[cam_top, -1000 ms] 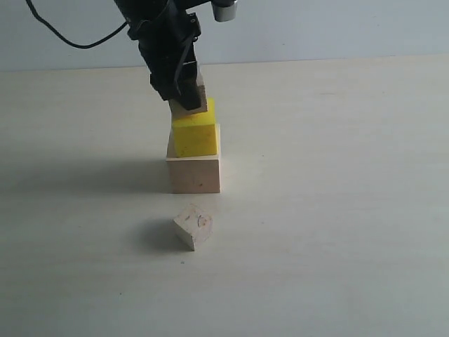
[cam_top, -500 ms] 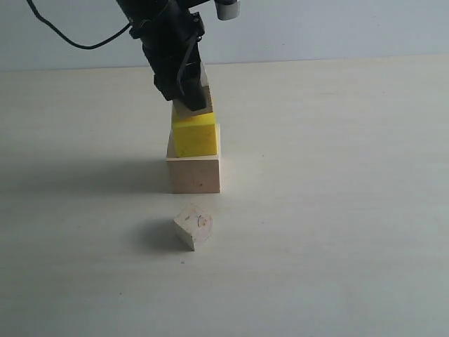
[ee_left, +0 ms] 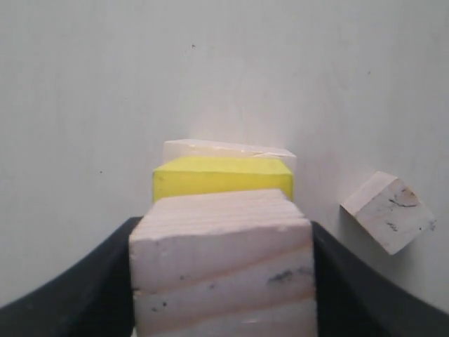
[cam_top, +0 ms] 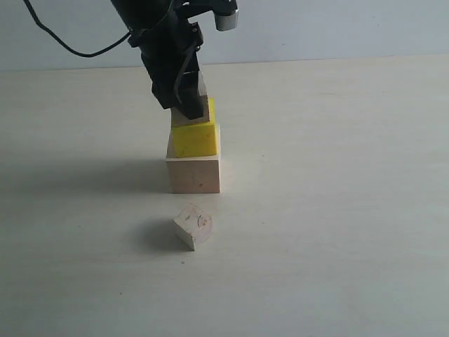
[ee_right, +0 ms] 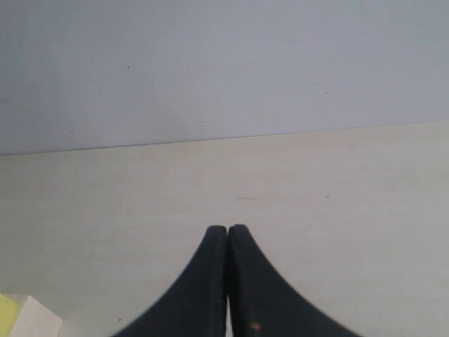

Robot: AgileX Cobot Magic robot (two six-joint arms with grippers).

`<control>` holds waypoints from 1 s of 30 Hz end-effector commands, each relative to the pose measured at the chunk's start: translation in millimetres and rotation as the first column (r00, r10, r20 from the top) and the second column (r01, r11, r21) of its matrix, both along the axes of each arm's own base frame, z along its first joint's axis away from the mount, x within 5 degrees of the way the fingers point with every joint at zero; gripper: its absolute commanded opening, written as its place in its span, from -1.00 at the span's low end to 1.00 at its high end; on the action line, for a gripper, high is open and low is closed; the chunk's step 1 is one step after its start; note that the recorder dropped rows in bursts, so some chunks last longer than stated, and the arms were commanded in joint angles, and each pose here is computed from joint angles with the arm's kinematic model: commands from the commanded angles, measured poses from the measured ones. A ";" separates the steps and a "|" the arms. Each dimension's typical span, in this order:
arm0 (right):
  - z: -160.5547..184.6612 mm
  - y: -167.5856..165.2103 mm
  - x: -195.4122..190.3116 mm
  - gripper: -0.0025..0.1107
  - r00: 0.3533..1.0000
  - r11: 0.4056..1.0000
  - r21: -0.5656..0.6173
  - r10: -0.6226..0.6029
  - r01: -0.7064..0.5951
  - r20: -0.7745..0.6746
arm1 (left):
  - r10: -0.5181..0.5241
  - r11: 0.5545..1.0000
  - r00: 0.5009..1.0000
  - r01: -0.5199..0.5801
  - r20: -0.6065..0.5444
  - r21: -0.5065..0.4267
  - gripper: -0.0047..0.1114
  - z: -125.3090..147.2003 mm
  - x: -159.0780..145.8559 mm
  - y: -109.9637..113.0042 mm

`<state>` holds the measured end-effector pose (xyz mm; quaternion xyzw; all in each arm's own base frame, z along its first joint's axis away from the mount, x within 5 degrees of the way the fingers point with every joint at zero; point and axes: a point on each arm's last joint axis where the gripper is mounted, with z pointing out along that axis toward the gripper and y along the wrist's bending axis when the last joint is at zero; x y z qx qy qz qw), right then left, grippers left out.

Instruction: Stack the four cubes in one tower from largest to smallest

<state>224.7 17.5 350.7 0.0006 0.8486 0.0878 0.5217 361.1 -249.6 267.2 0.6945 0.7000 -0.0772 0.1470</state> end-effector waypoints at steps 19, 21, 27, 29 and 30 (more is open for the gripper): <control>-1.3 -1.6 0.4 -0.96 1.000 1.000 -0.008 -0.006 0.006 0.003 | -0.108 0.994 0.994 0.109 0.020 -0.025 -0.92 3.5 -4.9 -2.0; -1.3 -1.6 0.4 -0.96 1.000 1.000 -0.008 -0.006 0.006 0.003 | -0.112 0.994 0.993 0.112 0.029 -0.007 -0.92 3.0 -4.1 -0.6; -1.3 -1.6 0.4 -0.96 1.000 1.000 -0.008 -0.006 0.006 0.003 | -0.113 0.994 0.993 0.113 0.034 0.002 -0.92 2.8 -3.7 0.1; -1.3 -1.6 0.4 -0.96 1.000 1.000 -0.008 -0.006 0.006 0.003 | -0.113 0.994 0.993 0.113 0.033 0.000 -0.92 2.9 -3.8 0.0; -1.3 -1.6 0.4 -0.96 1.000 1.000 -0.008 -0.006 0.006 0.003 | -0.113 0.994 0.993 0.113 0.033 0.000 -0.92 2.9 -3.8 0.0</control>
